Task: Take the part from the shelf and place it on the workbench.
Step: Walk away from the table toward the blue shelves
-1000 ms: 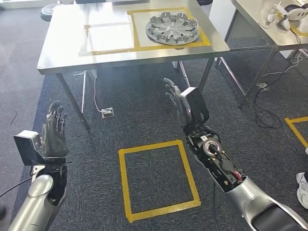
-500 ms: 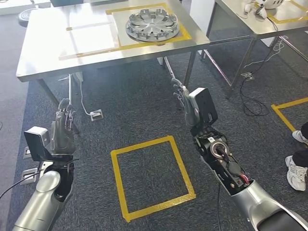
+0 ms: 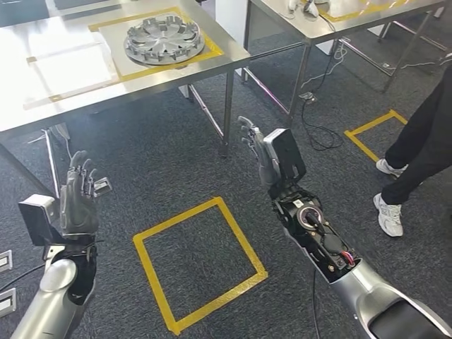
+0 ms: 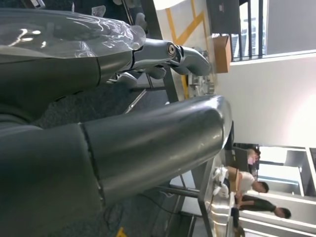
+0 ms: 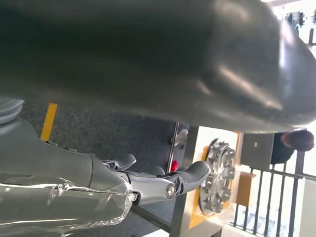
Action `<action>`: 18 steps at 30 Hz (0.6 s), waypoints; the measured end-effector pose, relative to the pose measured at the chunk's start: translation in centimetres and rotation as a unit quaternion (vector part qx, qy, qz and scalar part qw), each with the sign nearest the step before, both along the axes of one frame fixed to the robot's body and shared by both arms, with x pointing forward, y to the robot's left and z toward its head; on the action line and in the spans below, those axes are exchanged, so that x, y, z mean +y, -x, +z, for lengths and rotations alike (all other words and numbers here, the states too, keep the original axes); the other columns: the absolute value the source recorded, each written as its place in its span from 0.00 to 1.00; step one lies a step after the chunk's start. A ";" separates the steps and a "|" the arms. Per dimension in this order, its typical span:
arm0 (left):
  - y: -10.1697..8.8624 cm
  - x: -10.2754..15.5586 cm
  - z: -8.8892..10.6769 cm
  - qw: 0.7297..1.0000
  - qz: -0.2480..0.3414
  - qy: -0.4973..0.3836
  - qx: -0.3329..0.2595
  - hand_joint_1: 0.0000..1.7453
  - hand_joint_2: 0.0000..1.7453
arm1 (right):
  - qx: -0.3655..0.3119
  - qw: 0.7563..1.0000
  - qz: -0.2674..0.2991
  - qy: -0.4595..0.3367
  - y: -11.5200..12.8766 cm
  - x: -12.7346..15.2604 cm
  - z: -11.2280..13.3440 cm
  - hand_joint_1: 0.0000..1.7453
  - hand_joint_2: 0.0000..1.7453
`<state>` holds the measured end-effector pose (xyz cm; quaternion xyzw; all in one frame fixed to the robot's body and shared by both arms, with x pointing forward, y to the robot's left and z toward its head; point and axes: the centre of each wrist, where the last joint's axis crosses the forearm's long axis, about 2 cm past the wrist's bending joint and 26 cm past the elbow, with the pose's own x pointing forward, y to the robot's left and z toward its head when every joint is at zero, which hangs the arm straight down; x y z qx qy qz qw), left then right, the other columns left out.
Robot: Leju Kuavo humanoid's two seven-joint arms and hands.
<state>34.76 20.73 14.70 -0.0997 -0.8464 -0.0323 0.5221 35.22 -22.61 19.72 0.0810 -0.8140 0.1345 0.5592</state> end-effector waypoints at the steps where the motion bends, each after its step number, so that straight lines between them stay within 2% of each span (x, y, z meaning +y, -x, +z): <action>1: -0.1 -0.1 0.1 1.000 -0.001 0.001 -0.001 0.00 0.00 | 0.000 1.000 -0.001 -0.001 0.0 0.0 0.0 0.00 0.00; 18: 0.0 0.0 0.1 1.000 -0.003 0.000 -0.005 0.00 0.00 | -0.001 1.000 0.001 -0.001 0.0 0.1 0.0 0.00 0.00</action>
